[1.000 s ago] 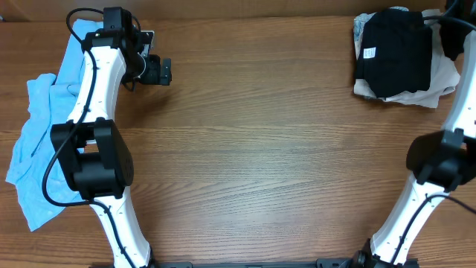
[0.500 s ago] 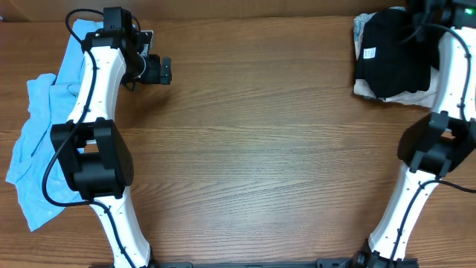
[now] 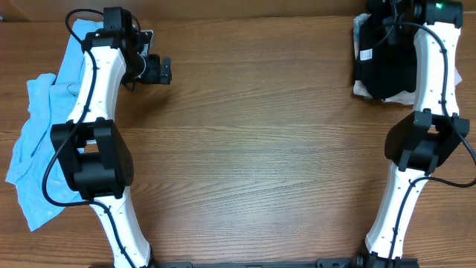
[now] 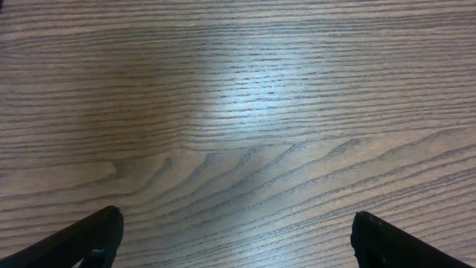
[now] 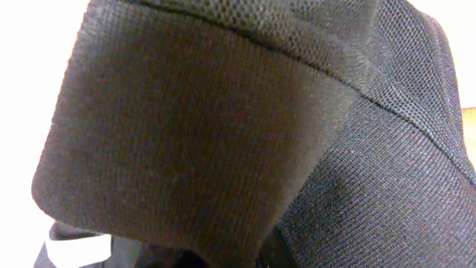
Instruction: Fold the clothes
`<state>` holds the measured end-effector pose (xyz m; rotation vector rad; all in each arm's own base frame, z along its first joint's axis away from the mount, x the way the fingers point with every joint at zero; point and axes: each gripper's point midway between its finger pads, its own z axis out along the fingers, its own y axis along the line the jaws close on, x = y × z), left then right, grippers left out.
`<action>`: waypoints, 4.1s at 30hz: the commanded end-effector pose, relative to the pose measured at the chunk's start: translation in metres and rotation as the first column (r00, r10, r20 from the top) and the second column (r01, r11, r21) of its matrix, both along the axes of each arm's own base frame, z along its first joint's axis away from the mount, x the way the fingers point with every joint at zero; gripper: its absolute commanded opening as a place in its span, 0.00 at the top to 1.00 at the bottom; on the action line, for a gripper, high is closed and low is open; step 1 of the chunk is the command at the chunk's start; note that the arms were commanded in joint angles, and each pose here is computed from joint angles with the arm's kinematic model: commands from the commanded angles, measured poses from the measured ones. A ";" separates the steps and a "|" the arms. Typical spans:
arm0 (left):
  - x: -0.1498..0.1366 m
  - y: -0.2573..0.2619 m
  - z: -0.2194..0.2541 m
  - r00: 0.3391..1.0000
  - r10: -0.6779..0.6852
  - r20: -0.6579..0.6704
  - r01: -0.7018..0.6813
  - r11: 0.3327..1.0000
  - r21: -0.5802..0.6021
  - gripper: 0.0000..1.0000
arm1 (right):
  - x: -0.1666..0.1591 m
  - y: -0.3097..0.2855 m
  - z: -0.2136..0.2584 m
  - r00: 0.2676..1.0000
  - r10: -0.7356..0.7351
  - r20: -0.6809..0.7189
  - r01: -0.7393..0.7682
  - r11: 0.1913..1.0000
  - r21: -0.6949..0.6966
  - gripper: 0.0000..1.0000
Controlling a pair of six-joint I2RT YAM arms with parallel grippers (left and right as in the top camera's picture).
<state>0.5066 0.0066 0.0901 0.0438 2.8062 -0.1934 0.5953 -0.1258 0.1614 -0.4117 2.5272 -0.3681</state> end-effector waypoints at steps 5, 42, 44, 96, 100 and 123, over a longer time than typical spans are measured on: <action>0.000 -0.003 -0.004 1.000 0.000 -0.006 0.000 1.000 -0.010 0.00 | 0.004 0.026 0.024 0.990 -0.121 0.074 0.105 0.976 0.192 0.00; 0.000 0.002 -0.004 1.000 0.009 -0.006 -0.009 1.000 0.015 0.00 | -0.012 0.005 -0.116 0.947 -0.320 -0.039 0.286 0.781 0.554 0.23; 0.000 0.002 -0.004 1.000 0.009 -0.006 -0.009 1.000 0.016 0.00 | -0.018 0.009 -0.125 0.947 -0.316 -0.065 0.297 0.777 0.554 0.16; 0.001 0.002 -0.004 1.000 0.009 -0.006 -0.009 1.000 0.015 0.00 | -0.259 0.152 0.281 0.961 -0.126 0.246 -0.029 0.840 0.542 0.00; 0.001 0.002 -0.004 1.000 0.009 -0.006 -0.009 1.000 0.015 0.00 | -0.249 0.161 0.300 0.908 -0.119 0.402 -0.091 0.881 0.465 0.00; 0.001 0.002 -0.004 1.000 0.009 -0.006 -0.009 1.000 0.015 0.00 | -0.339 0.177 0.096 0.572 -0.081 0.816 -0.414 0.830 0.373 0.00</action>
